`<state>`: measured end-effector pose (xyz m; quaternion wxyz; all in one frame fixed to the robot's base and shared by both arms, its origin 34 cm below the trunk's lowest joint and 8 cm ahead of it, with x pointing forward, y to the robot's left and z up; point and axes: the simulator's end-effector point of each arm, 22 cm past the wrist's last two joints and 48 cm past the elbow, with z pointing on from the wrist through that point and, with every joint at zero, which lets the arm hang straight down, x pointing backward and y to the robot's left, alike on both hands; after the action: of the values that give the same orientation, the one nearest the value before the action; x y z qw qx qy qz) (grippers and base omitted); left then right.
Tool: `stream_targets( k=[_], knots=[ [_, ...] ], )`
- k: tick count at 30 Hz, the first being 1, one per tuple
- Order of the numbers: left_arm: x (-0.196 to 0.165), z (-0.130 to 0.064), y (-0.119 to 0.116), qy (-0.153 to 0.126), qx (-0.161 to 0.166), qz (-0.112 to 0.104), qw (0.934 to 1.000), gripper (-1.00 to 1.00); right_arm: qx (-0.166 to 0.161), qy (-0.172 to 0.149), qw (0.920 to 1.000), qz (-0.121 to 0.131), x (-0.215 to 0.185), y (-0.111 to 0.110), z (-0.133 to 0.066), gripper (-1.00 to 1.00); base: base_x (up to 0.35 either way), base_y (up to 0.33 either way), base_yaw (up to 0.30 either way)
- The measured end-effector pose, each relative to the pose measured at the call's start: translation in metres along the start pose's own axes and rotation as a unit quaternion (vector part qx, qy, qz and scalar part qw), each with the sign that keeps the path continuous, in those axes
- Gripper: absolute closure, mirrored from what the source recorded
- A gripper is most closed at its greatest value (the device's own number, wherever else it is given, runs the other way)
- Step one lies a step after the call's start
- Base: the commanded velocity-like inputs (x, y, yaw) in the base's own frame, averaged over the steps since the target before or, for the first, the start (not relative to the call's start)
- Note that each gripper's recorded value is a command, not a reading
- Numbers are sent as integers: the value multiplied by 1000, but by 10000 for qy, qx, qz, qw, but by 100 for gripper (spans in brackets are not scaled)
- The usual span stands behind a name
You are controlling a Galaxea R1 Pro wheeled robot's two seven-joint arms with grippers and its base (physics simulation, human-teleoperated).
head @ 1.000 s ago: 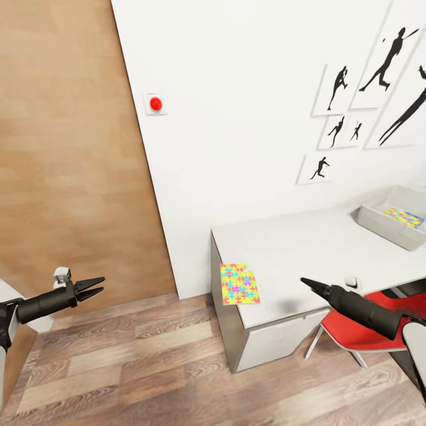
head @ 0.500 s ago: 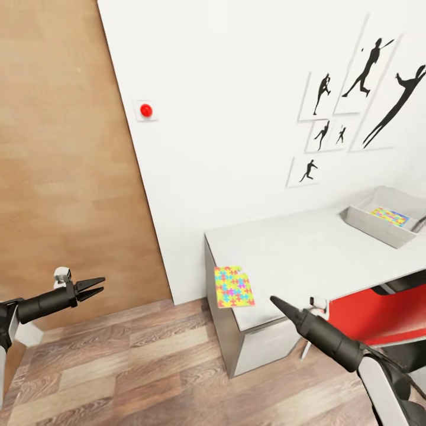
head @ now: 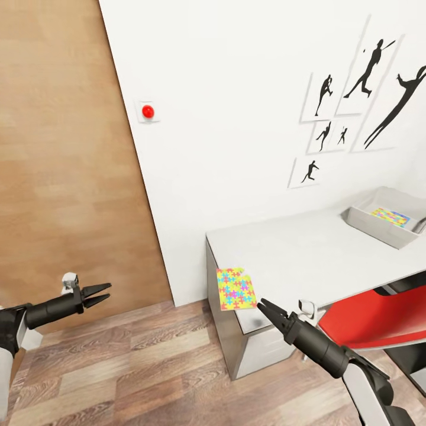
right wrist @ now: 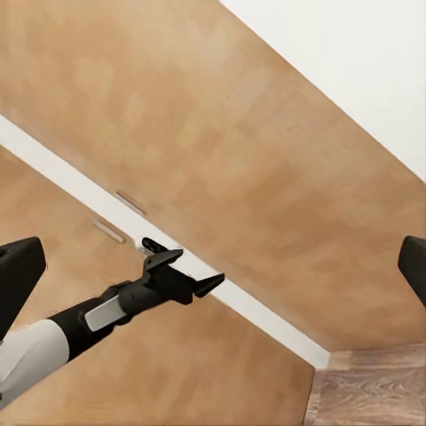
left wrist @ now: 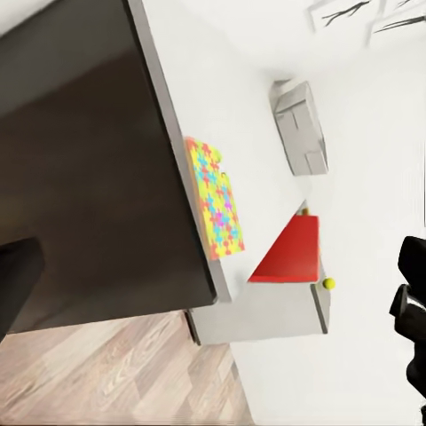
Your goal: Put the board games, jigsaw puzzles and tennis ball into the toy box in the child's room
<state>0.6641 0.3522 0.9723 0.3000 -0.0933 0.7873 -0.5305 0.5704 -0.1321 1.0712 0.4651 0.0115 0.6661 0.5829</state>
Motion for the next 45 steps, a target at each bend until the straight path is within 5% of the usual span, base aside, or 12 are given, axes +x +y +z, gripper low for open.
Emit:
stream_targets(
  k=[21,45],
  knots=[
    [44,15,12,492,-72,-242,9985,-100,-123,-190,9994,-249,-23,5,11,-100,0,0,0],
    [59,27,22,674,-116,-365,9970,-100,141,-251,9995,-134,-34,-16,-3,-100,0,0,0]
  ],
)
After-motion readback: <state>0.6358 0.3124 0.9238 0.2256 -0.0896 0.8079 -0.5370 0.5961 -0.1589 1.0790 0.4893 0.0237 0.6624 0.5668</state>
